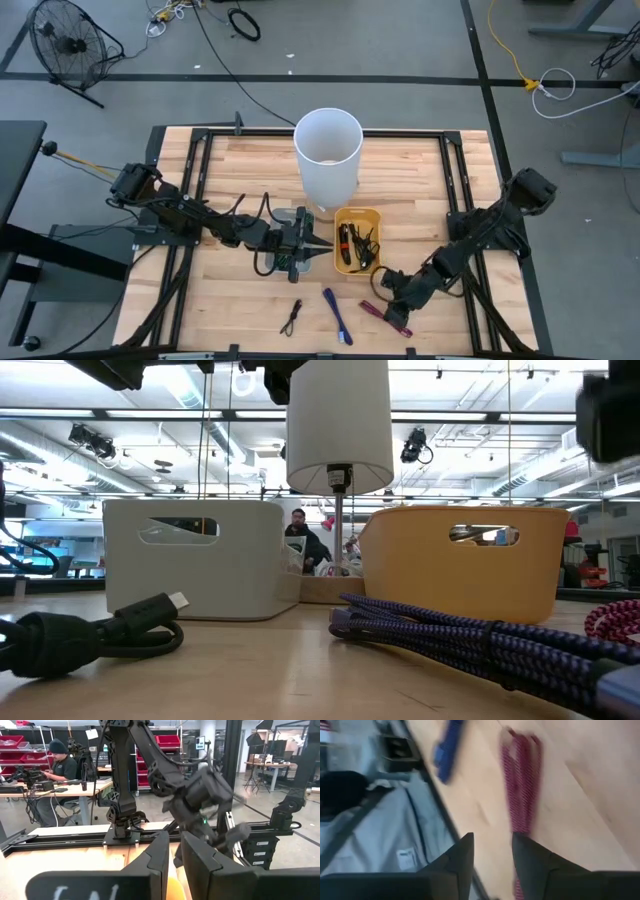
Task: Pick & Place USB Port
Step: Put the pink charger cable into the gray bin
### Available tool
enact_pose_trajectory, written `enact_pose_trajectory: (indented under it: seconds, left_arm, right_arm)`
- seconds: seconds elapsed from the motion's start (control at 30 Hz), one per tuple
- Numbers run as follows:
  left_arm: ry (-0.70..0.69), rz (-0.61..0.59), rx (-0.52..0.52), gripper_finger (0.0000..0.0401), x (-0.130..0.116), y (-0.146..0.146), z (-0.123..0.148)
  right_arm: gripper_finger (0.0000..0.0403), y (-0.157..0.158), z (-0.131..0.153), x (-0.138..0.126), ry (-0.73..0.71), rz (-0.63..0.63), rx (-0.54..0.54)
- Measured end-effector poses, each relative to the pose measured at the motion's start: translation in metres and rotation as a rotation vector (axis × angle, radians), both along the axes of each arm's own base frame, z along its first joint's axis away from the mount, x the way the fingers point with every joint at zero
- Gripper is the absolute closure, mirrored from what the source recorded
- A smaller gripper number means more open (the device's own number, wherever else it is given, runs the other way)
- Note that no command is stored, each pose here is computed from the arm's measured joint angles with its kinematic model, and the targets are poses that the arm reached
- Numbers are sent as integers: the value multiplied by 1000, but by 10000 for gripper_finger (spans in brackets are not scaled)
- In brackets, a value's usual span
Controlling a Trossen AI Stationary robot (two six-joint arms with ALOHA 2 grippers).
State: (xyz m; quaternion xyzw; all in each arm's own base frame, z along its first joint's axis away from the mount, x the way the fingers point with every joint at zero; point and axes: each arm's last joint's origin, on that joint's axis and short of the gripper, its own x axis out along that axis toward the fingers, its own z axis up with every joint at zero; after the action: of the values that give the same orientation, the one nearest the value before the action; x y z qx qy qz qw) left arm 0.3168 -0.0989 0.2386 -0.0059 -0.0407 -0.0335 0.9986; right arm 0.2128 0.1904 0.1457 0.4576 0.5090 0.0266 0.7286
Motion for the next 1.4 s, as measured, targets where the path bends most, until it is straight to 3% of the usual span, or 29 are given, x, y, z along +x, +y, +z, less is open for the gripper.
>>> enact_pose_trajectory:
  seconds: [0.2,0.87,1.4]
  left_arm:
    - [-1,0,0,344,0,0,0]
    - [12,0,5,344,0,0,-1]
    - [14,0,5,344,0,0,-1]
  right_arm:
    - [269,3,-15,0,115,71,48]
    - [269,-1,-17,1,31,40,-86]
    - [269,-1,-16,2,5,16,-106]
